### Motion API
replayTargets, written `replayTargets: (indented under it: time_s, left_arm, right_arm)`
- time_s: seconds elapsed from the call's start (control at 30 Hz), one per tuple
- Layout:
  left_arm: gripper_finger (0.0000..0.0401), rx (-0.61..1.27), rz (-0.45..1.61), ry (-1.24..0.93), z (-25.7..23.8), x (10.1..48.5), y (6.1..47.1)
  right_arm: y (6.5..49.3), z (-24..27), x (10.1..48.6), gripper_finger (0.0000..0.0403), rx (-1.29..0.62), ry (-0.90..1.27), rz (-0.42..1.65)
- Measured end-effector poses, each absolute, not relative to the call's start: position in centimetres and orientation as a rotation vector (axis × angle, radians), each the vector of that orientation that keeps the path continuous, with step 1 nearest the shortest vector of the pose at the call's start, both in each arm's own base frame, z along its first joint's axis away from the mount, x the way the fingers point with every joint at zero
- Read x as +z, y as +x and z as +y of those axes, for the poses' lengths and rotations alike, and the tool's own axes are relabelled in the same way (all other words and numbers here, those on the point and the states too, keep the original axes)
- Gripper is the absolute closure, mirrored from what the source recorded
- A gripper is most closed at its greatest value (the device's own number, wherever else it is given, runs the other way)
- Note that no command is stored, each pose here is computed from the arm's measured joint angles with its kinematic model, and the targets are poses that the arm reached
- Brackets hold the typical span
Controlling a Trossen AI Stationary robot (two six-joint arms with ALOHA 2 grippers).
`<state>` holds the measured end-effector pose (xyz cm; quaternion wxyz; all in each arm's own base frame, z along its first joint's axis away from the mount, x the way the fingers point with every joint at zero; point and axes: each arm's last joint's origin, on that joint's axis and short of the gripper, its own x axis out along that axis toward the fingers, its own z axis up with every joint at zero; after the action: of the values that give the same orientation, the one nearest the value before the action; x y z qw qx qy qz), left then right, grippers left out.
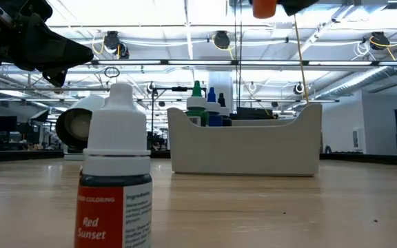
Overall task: Pick & Place food coloring
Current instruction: Put the small orange food coloring bottle into the bin
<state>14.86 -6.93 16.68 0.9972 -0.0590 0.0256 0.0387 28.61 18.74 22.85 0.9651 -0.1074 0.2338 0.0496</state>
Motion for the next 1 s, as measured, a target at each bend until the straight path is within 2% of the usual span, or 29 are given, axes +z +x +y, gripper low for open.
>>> replayTargets:
  time_s: [0.2,0.37,0.5,1.0]
  left_arm:
    - [0.0361,0.078,0.056,-0.121,-6.9,16.6,14.9]
    - [0.0361,0.057,0.051,-0.177,-7.0,16.7,14.9]
    - [0.0361,0.042,0.037,-0.188,-7.1,17.0,15.0]
    - [0.0361,0.024,0.038,-0.232,-7.2,17.1,15.0]
  right_arm:
    - [24.7,14.4,24.8,0.034,-0.051,-0.167,0.38]
    - [22.7,11.6,23.5,0.0338,-0.082,-0.089,0.308]
    - [22.7,10.9,21.8,0.0339,-0.032,-0.056,0.296]
    - [23.9,9.8,19.6,0.0338,-0.099,-0.065,0.361]
